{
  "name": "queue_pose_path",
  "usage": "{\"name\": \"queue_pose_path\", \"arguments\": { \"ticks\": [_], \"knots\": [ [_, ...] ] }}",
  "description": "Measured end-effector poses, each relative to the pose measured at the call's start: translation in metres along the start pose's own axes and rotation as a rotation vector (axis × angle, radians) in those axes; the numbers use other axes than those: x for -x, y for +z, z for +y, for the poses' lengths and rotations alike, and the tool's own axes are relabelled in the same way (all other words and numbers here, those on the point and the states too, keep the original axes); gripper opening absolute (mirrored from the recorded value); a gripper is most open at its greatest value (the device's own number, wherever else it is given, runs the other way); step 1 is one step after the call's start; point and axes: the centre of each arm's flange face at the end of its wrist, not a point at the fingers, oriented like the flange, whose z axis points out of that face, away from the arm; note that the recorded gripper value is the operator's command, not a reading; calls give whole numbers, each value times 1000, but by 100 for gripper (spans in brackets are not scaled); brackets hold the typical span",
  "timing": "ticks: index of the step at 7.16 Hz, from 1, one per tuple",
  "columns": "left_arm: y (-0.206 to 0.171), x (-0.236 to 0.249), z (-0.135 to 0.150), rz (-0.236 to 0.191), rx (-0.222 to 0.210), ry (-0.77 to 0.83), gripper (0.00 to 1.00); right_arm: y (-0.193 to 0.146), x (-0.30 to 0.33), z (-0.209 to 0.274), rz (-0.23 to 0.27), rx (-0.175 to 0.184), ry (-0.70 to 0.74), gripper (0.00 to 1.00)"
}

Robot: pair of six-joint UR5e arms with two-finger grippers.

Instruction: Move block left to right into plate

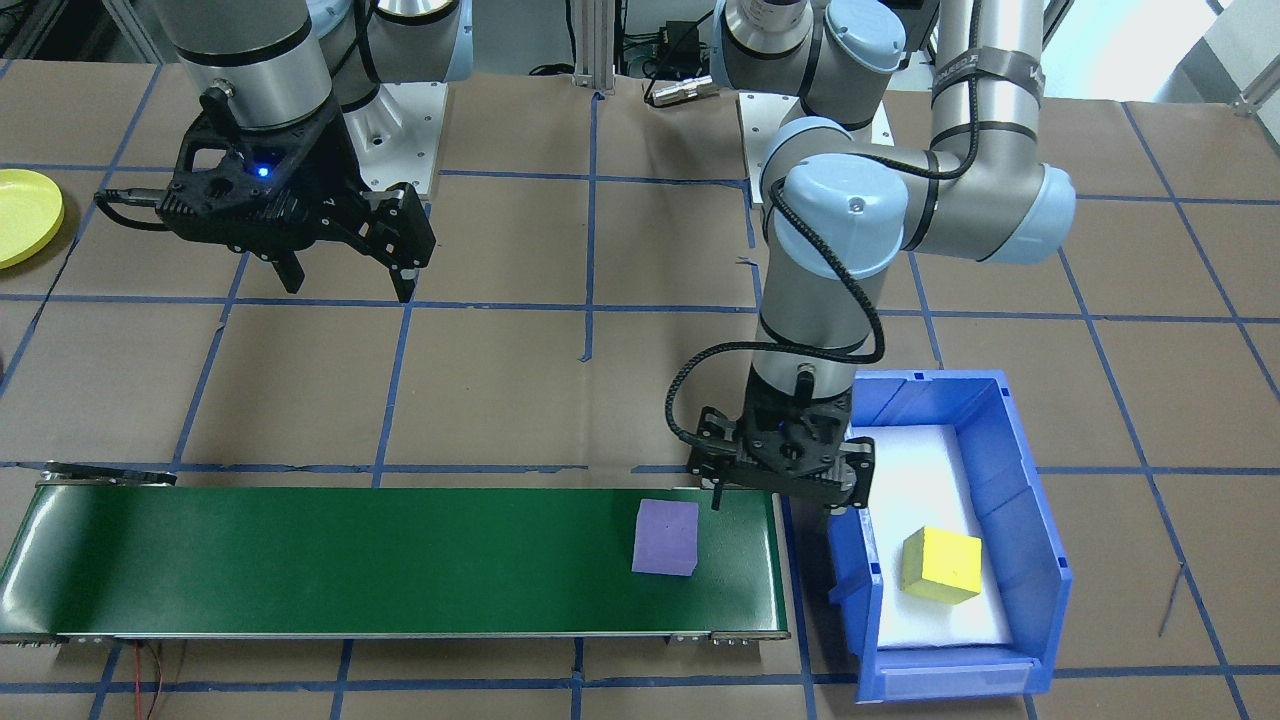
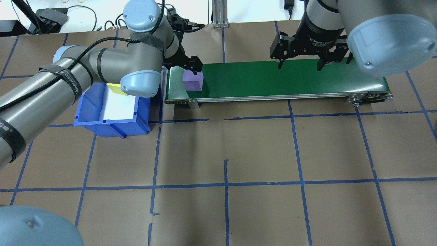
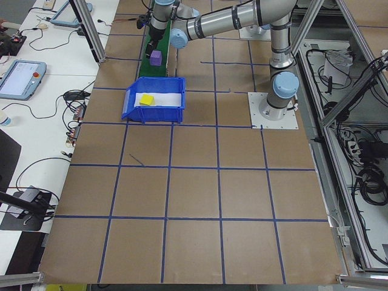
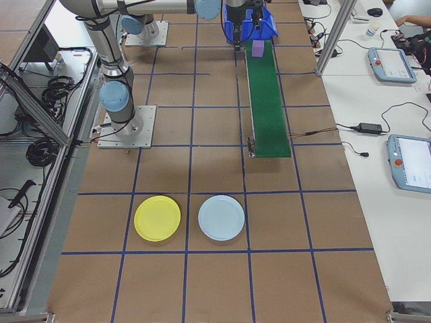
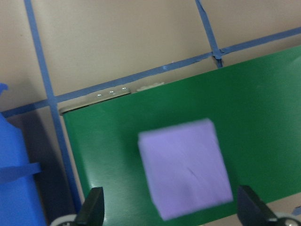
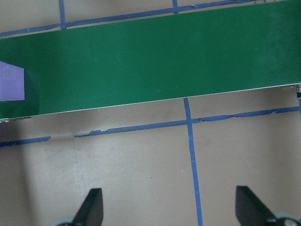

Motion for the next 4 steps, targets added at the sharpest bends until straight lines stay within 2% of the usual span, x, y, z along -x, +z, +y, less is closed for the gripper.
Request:
{"name": "queue_pose_path", "arguments": {
  "ticks": [2,4],
  "knots": [
    [-9,97,6,-61,2,9,100,1,-3,-2,3,1,3,100],
    [12,176,27,-57,41,57,100,0,-13,-6,9,-4,4,100]
  ]
}}
